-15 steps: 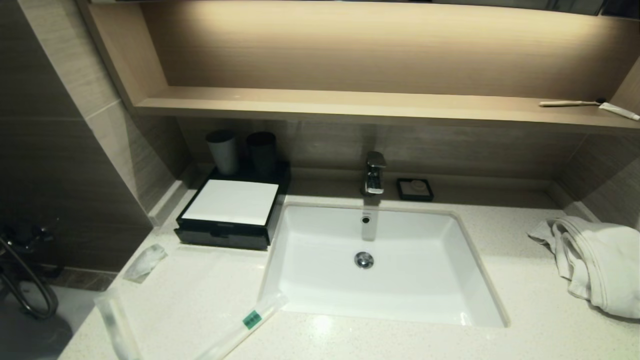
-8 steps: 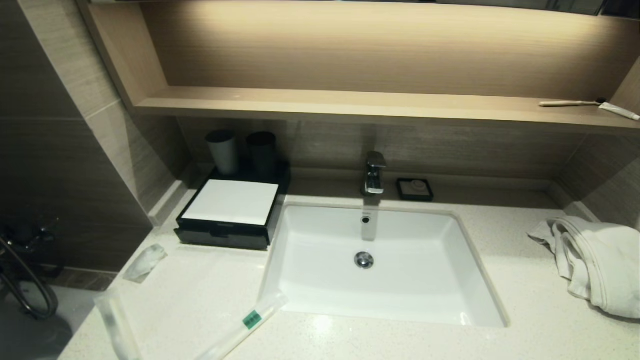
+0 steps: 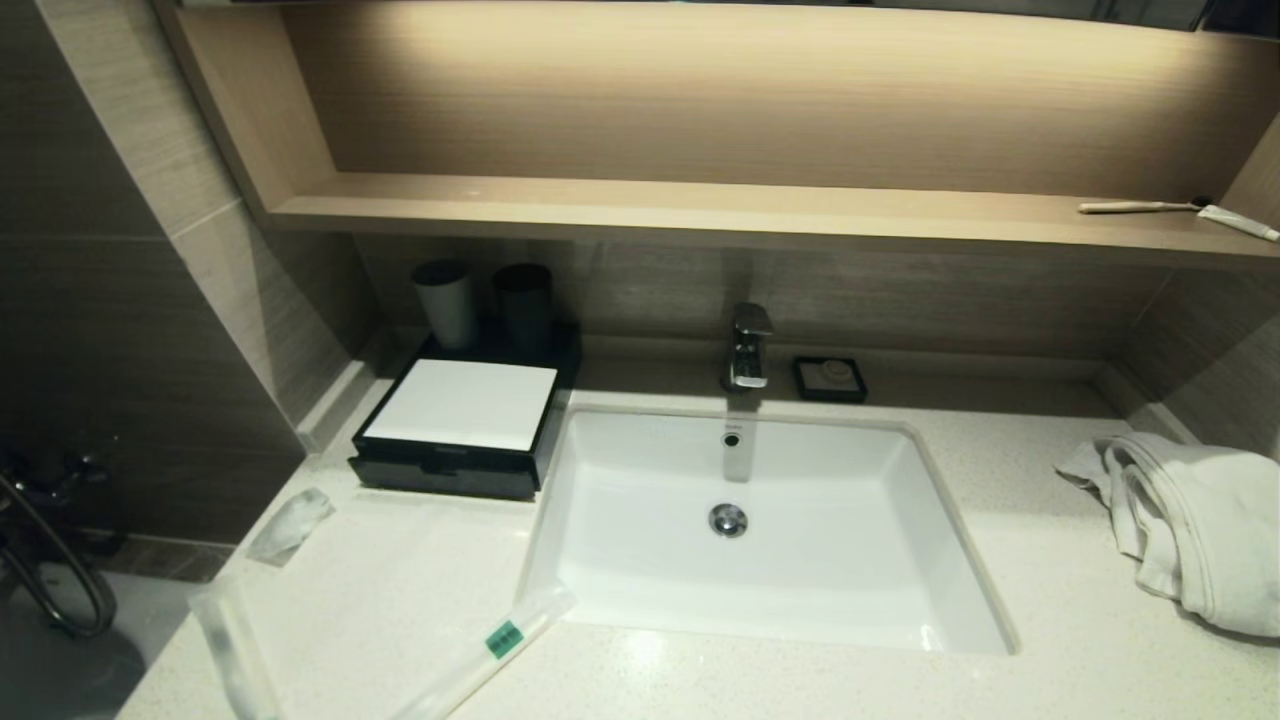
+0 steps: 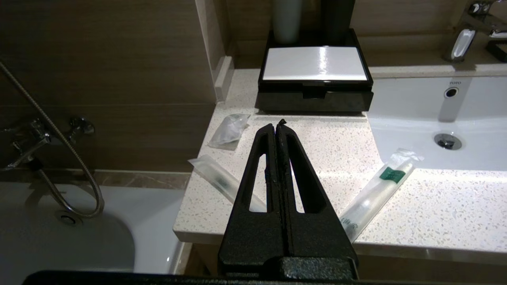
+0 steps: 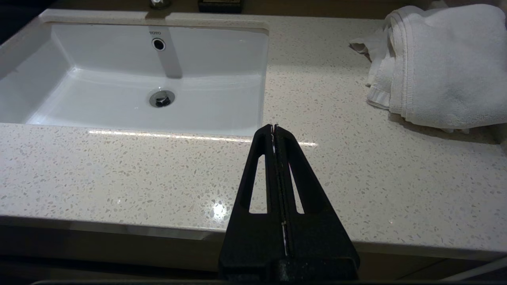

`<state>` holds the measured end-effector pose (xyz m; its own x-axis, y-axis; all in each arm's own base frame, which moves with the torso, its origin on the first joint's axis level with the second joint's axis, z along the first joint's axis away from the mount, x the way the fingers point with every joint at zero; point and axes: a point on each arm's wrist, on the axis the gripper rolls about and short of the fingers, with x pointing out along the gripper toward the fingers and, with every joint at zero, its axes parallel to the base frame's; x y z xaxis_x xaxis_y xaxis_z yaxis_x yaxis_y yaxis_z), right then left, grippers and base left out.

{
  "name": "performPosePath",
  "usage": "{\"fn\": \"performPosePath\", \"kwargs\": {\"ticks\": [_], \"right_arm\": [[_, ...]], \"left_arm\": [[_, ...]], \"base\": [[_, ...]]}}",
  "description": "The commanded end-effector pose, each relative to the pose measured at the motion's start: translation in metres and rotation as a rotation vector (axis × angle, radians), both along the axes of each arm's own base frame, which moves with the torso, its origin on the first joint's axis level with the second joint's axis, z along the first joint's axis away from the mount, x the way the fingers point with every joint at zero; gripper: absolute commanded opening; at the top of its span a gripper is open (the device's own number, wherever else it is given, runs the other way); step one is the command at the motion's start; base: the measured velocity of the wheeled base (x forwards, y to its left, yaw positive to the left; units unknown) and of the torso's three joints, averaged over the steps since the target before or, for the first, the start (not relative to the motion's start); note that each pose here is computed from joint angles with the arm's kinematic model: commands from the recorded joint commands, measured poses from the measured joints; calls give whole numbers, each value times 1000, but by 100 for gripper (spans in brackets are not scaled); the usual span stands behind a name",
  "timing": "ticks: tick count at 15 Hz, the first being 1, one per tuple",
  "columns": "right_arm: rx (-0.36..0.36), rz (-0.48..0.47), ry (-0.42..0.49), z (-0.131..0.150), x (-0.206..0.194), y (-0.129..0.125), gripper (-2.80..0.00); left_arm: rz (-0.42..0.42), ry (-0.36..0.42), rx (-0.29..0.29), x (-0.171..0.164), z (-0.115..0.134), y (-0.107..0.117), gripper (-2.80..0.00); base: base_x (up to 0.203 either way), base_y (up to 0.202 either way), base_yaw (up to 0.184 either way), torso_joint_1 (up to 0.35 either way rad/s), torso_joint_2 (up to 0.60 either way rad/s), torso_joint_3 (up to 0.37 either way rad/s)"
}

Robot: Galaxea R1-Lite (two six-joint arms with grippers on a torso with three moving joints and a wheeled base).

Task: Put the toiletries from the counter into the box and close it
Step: Open the drawer

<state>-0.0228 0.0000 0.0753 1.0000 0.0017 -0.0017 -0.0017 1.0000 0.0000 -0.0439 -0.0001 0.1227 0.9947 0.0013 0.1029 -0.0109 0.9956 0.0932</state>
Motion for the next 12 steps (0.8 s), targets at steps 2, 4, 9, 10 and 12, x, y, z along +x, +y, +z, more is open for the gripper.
{"fn": "performPosePath", "kwargs": {"ticks": [2, 4, 9, 10, 12], "right_arm": [[0, 0, 0, 0, 0, 0, -280], [0, 1, 0, 0, 0, 0, -280], [0, 0, 0, 0, 0, 0, -280], [0, 0, 0, 0, 0, 0, -280], [0, 0, 0, 0, 0, 0, -280]], "left_arm": [[1, -42, 20, -15, 22, 0, -280], [-8, -73, 52, -26, 36, 0, -280], [-6, -111, 109, -45, 54, -1, -280], [-5, -140, 119, -51, 61, -1, -280], [-2, -183, 134, -61, 70, -1, -280]], "base": [[0, 0, 0, 0, 0, 0], [0, 0, 0, 0, 0, 0], [0, 0, 0, 0, 0, 0], [0, 0, 0, 0, 0, 0], [0, 0, 0, 0, 0, 0]]}}
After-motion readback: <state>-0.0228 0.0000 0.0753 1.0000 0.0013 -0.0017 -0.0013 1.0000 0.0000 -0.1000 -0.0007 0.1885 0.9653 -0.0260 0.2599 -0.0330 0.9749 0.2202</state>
